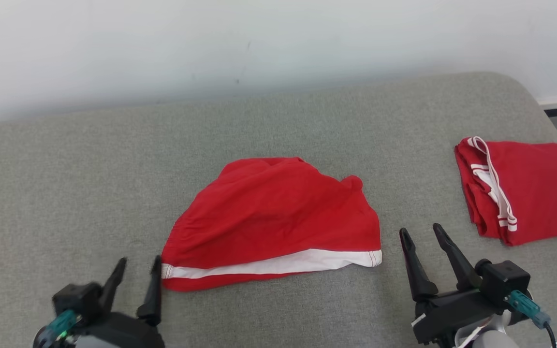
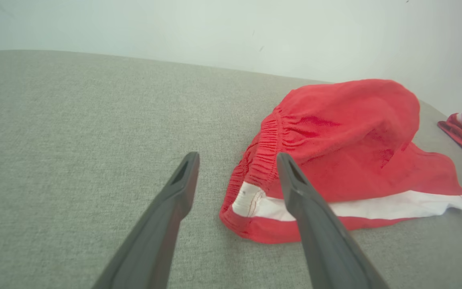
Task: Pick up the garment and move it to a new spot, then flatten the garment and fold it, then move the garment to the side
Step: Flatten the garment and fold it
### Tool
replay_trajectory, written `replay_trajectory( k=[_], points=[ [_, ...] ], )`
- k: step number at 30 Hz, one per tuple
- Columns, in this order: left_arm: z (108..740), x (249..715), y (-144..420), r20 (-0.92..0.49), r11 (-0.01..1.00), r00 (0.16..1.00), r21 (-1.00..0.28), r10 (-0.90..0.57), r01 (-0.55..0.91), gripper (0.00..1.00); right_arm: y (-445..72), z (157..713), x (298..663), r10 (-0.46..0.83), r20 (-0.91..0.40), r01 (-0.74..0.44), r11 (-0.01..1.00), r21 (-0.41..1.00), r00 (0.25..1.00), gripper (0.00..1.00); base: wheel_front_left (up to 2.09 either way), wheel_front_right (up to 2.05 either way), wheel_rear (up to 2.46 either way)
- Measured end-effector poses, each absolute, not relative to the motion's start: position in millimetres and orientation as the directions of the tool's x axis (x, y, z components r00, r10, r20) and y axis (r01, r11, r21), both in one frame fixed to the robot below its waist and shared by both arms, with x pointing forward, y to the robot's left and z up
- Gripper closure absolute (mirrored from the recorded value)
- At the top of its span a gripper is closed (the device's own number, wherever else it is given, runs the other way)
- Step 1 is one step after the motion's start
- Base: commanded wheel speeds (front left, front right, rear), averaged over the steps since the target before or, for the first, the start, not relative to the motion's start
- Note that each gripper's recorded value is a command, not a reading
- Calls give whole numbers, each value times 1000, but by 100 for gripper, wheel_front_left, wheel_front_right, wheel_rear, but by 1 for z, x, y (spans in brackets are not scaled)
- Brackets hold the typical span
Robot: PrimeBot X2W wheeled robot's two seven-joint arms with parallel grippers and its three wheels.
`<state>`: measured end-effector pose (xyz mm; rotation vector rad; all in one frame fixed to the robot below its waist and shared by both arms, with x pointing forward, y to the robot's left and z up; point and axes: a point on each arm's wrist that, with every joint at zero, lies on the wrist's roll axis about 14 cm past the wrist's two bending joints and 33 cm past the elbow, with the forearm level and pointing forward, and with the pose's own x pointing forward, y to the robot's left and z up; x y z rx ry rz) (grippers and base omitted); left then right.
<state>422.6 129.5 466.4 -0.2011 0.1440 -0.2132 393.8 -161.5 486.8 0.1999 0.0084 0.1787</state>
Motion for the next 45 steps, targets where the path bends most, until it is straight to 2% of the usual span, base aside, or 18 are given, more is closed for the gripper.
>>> replay_trajectory(
  k=[4, 8, 13, 17, 31, 45],
  points=[
    [490, 415, 146, -27, 969, 988, -200, -155, 146, 0, -172, 490, 388, 149, 19, -150, 970, 194, 989, 0, 0, 0, 0],
    [536, 407, 172, 131, 980, 990, -188, -45, 70, 0, -179, 494, 384, 128, 31, -131, 973, 190, 991, 0, 0, 0, 0],
    [548, 375, 191, 194, 978, 980, -207, 43, -2, 0, -173, 497, 380, 143, 40, -148, 970, 191, 989, 0, 0, 0, 0],
    [541, 359, 197, 185, 978, 981, -209, 54, -14, 0, -163, 497, 376, 179, 41, -184, 965, 189, 983, 0, 0, 0, 0],
    [508, 327, 206, 99, 981, 993, -188, 57, -37, 0, -162, 484, 360, 193, 0, -190, 966, 175, 981, 0, 0, 0, 0],
    [505, 327, 205, 94, 982, 994, -186, 48, -30, 0, -166, 484, 357, 176, 3, -174, 969, 176, 984, 0, 0, 0, 0]
  ],
)
